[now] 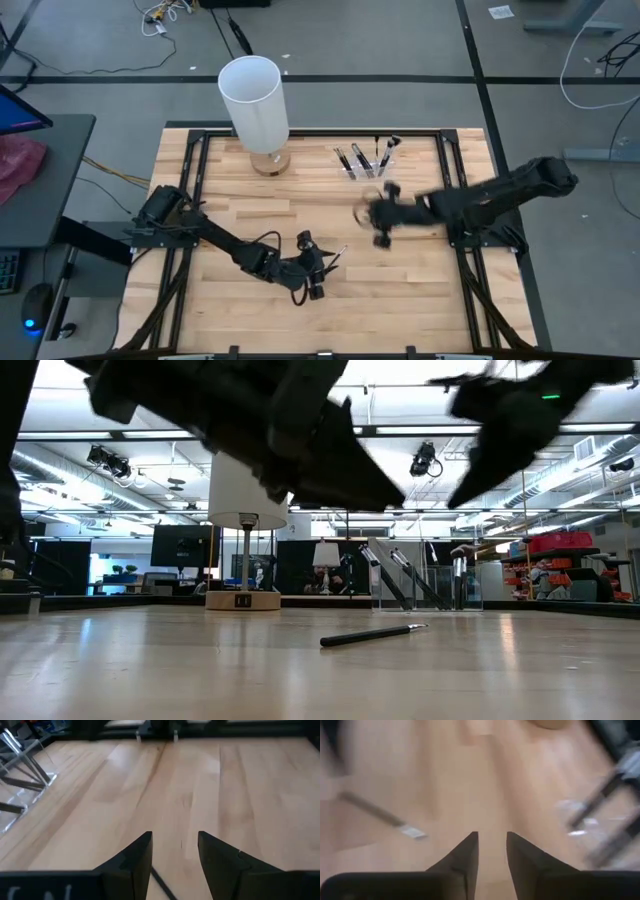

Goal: Sort items
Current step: Put the eyeshadow brush into the transparent organizer

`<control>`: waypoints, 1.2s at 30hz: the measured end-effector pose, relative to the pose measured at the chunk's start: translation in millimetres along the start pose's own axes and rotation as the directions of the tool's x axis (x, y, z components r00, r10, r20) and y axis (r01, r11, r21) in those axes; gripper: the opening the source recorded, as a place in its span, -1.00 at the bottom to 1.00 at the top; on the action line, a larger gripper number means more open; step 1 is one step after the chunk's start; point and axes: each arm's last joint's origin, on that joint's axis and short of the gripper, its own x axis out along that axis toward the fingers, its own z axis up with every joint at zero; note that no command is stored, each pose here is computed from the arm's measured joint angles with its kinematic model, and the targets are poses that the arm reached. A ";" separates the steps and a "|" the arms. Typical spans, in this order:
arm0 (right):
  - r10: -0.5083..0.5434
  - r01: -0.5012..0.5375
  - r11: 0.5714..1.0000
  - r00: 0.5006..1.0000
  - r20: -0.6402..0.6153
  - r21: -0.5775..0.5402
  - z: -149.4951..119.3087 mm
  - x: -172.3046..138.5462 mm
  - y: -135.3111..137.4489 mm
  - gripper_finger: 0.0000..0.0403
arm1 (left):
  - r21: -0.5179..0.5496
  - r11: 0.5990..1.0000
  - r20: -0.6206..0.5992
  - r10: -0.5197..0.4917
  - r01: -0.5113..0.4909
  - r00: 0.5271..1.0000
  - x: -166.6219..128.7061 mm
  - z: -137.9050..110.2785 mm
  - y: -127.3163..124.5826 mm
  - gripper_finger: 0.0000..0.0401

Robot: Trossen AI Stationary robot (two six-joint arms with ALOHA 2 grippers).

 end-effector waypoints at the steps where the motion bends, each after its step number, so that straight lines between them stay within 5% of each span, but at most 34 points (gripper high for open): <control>1: 0.025 -0.025 1.000 0.999 0.025 -0.004 -11.5 -1.0 11.4 -0.52 | 0.007 1.000 -0.007 0.001 -0.001 1.000 0.7 -3.4 -1.8 -0.20; 9: 0.333 -0.317 0.943 0.888 0.318 -0.104 -92.6 -3.3 93.6 -0.61 | -0.025 1.000 -0.085 0.014 -0.016 0.996 16.8 -41.4 -10.9 -0.20; 21: 0.256 -0.258 0.965 0.866 0.430 -0.054 -112.9 14.3 114.2 -0.65 | -0.159 0.981 -0.152 0.091 -0.115 0.984 49.2 -74.6 7.0 -0.22; 29: 0.257 -0.258 0.964 0.865 0.431 -0.057 -112.7 14.3 114.3 -0.65 | -0.104 0.984 -0.256 0.116 -0.146 0.960 49.7 -83.4 13.9 -0.55; 36: 0.255 -0.256 0.965 0.865 0.432 -0.058 -112.7 14.3 114.2 -0.65 | -0.078 0.994 -0.293 0.052 -0.078 0.955 53.7 -82.2 20.0 -0.82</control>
